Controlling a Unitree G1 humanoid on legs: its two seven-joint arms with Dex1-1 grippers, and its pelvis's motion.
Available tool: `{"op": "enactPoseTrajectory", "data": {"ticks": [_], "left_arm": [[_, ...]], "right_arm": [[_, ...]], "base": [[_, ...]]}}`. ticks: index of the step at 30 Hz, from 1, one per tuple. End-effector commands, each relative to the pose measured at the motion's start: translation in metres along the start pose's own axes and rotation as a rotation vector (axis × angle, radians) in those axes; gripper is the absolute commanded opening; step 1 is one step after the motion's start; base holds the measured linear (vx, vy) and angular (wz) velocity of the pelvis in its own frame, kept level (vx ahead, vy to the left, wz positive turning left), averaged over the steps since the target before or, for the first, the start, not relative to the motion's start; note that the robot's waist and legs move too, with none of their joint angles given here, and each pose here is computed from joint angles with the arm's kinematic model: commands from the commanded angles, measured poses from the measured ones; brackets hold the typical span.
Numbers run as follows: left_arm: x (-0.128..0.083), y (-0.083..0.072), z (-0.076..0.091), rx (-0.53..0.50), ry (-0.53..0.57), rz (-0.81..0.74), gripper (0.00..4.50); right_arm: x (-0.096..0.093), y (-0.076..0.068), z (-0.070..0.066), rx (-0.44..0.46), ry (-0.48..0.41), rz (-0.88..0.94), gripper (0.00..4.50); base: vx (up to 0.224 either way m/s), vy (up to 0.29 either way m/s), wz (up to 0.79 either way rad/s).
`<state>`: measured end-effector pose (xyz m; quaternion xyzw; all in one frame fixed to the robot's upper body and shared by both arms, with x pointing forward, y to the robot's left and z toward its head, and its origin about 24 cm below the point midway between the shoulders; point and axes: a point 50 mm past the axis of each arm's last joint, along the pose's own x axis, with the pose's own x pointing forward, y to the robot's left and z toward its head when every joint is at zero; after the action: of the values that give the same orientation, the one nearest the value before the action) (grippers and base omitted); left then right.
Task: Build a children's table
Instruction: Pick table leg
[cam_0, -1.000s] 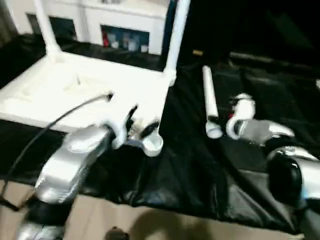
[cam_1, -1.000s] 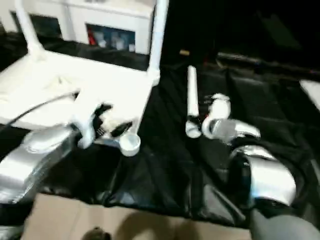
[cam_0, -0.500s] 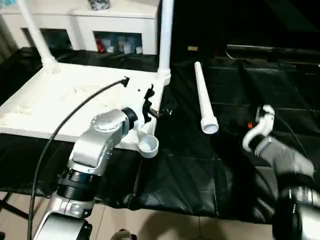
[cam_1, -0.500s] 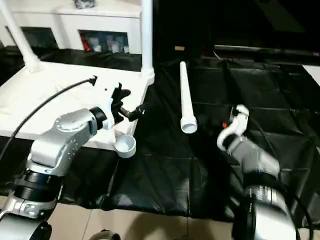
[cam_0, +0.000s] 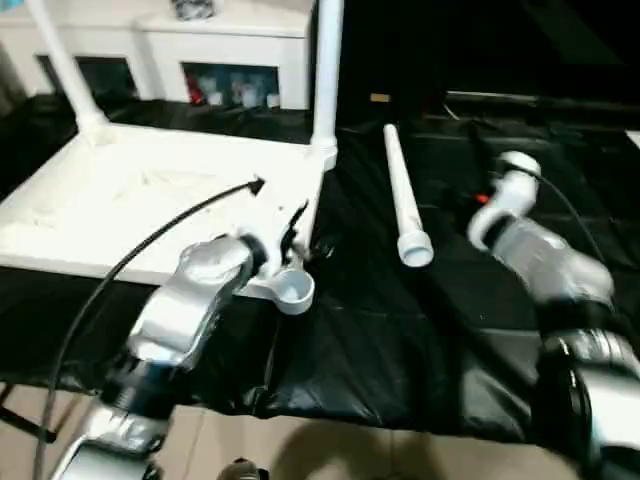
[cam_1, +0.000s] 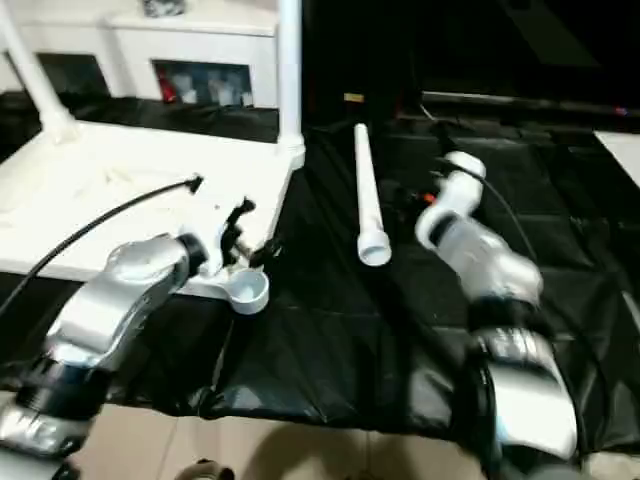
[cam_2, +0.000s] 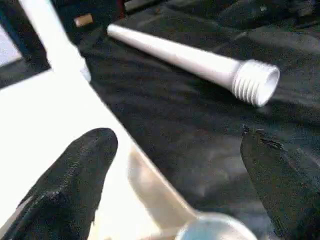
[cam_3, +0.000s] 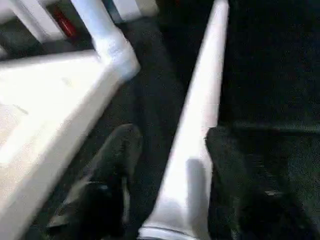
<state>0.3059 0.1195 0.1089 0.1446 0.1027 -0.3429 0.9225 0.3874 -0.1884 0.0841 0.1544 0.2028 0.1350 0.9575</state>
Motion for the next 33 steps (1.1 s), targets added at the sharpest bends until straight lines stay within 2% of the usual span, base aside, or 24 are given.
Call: {"op": "enactPoseTrajectory", "data": {"ticks": [1, 2, 4, 7, 9, 10, 14, 16, 22, 25, 30, 33], "left_arm": [[-0.009, 0.001, 0.004, 0.016, 0.000, 0.012, 4.50], [-0.023, 0.000, 0.004, 0.025, 0.002, 0.018, 4.50], [-0.039, -0.001, 0.006, 0.030, -0.004, 0.014, 4.50], [-0.052, -0.002, 0.009, 0.044, -0.003, 0.005, 4.50], [-0.066, 0.003, 0.012, 0.061, 0.021, 0.013, 4.50], [-0.071, 0.004, 0.014, 0.070, 0.033, 0.019, 4.50], [-0.079, 0.008, 0.016, 0.078, 0.051, 0.032, 4.50], [-0.094, 0.011, 0.021, 0.081, 0.083, 0.048, 4.50], [-0.108, 0.009, 0.024, 0.076, 0.117, 0.051, 4.50], [-0.118, 0.006, 0.024, 0.071, 0.137, 0.069, 4.50], [-0.124, 0.004, 0.025, 0.060, 0.146, 0.084, 4.50], [-0.126, 0.002, 0.026, 0.052, 0.154, 0.092, 4.50]], "right_arm": [[0.003, 0.002, 0.006, -0.036, 0.002, -0.024, 2.82], [0.008, 0.007, 0.011, -0.076, 0.008, -0.048, 2.88], [0.011, 0.011, 0.019, -0.106, -0.005, -0.080, 2.92], [0.012, 0.014, 0.027, -0.128, -0.021, -0.099, 3.31], [0.013, 0.017, 0.033, -0.146, -0.023, -0.129, 3.35], [0.013, 0.018, 0.036, -0.157, -0.019, -0.144, 3.56], [0.014, 0.018, 0.035, -0.197, 0.006, -0.166, 3.86], [0.014, 0.015, 0.030, -0.242, 0.057, -0.246, 3.86], [0.015, 0.018, 0.030, -0.217, 0.064, -0.244, 3.86], [0.018, 0.026, 0.029, -0.204, 0.086, -0.181, 3.86], [0.019, 0.033, 0.029, -0.207, 0.099, -0.125, 3.86], [0.020, 0.038, 0.030, -0.179, 0.117, -0.095, 3.86]], "base": [[0.000, 0.000, 0.00], [0.000, 0.000, 0.00], [0.000, 0.000, 0.00], [0.000, 0.000, 0.00], [0.000, 0.000, 0.00], [0.000, 0.000, 0.00], [0.000, 0.000, 0.00], [0.000, 0.000, 0.00], [0.000, 0.000, 0.00], [0.000, 0.000, 0.00], [0.000, 0.000, 0.00], [0.000, 0.000, 0.00]]}}
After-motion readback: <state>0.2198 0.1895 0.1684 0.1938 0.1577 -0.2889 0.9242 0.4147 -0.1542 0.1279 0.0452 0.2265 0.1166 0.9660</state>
